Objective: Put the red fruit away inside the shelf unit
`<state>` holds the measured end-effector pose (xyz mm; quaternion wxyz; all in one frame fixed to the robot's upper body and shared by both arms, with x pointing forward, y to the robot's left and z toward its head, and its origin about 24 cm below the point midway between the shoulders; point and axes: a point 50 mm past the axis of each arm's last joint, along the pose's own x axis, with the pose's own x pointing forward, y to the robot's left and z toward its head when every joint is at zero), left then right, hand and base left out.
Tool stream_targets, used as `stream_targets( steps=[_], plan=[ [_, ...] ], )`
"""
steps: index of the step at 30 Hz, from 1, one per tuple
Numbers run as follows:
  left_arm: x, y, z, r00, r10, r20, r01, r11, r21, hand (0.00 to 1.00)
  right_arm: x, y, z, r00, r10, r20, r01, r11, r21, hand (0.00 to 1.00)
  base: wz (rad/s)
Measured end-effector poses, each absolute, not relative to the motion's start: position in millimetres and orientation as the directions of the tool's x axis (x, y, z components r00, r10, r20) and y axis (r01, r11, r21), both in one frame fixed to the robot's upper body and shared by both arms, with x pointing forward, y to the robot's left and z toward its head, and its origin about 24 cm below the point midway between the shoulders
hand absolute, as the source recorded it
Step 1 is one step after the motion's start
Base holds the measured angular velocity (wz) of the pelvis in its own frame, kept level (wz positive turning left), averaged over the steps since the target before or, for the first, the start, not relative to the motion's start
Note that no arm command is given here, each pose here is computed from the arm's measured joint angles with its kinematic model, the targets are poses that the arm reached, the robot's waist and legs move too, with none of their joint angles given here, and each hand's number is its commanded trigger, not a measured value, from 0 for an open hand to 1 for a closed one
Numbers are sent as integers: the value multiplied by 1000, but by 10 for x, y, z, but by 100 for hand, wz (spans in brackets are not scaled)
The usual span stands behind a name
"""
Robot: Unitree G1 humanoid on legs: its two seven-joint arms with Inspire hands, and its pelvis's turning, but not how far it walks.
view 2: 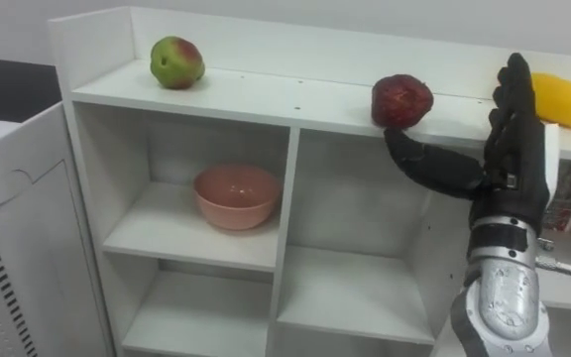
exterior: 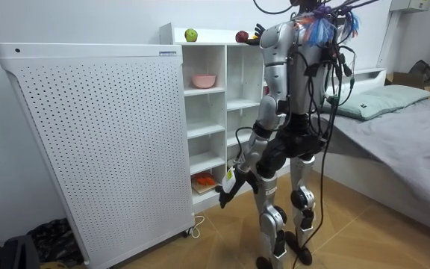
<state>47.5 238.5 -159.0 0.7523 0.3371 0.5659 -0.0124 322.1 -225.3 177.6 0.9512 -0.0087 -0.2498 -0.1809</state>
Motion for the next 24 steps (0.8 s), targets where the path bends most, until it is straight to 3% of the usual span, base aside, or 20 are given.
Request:
stream_targets(
  steps=[21,22,23,24],
  plan=[
    [502,2458,-1568,356,350,-866,417,770,483,0,3377,-2079,1981,842,-169,511,221,974,-42,0,1],
    [503,2460,-1567,357,351,-866,417,770,483,0,3378,-2077,1981,844,-164,511,217,975,-45,26,5],
    [501,2463,-1566,356,352,-866,417,769,484,0,3381,-2074,1977,846,-157,509,211,976,-49,61,4],
    [498,2470,-1565,355,354,-865,418,768,485,0,3384,-2073,1970,850,-153,504,207,977,-52,90,3]
  ],
)
